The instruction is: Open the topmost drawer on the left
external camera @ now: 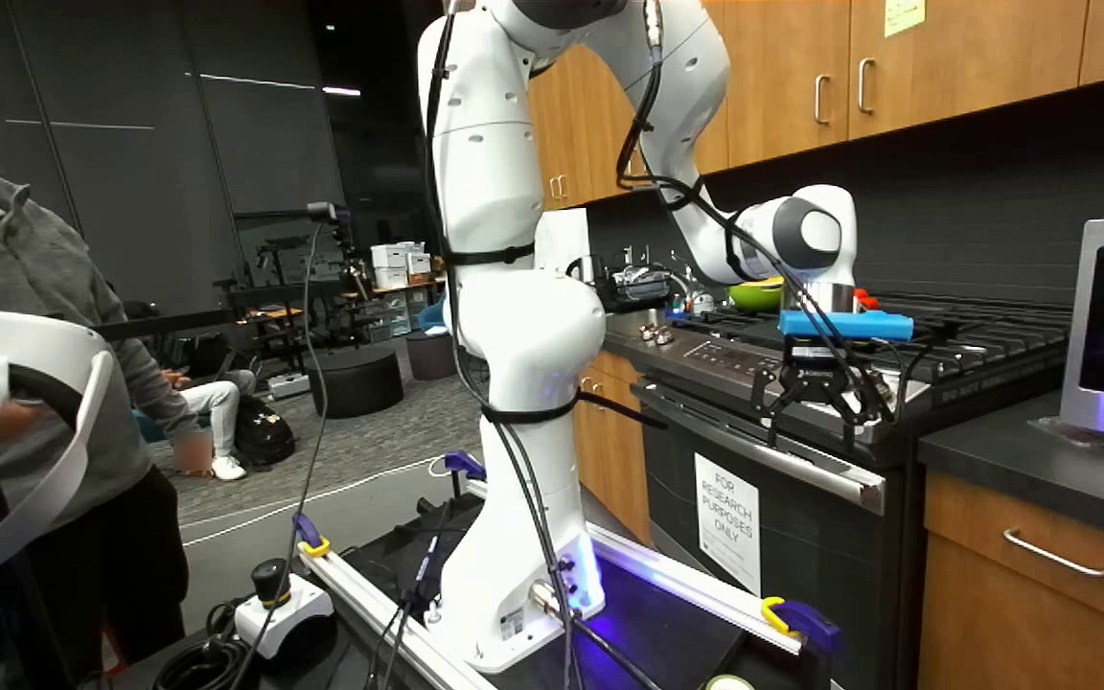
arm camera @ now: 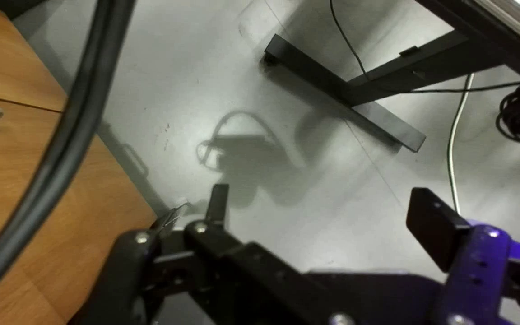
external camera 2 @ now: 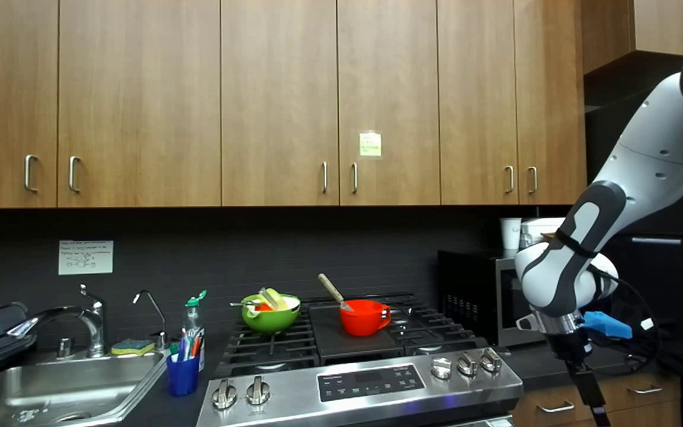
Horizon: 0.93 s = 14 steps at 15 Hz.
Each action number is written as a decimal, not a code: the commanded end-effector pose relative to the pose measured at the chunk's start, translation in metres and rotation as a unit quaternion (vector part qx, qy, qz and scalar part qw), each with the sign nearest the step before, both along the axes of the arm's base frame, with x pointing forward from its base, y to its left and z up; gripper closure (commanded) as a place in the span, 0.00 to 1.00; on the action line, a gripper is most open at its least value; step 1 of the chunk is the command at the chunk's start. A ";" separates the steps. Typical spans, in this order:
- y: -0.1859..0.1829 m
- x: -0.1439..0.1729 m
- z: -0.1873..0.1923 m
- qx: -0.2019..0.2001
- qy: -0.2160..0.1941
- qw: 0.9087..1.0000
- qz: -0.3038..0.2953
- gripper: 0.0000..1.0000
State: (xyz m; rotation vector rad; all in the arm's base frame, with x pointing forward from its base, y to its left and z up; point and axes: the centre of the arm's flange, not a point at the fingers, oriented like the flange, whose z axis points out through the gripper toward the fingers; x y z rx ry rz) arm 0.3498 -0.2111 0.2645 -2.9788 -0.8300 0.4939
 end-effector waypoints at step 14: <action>-0.027 -0.013 0.001 -0.108 0.067 0.986 0.105 0.00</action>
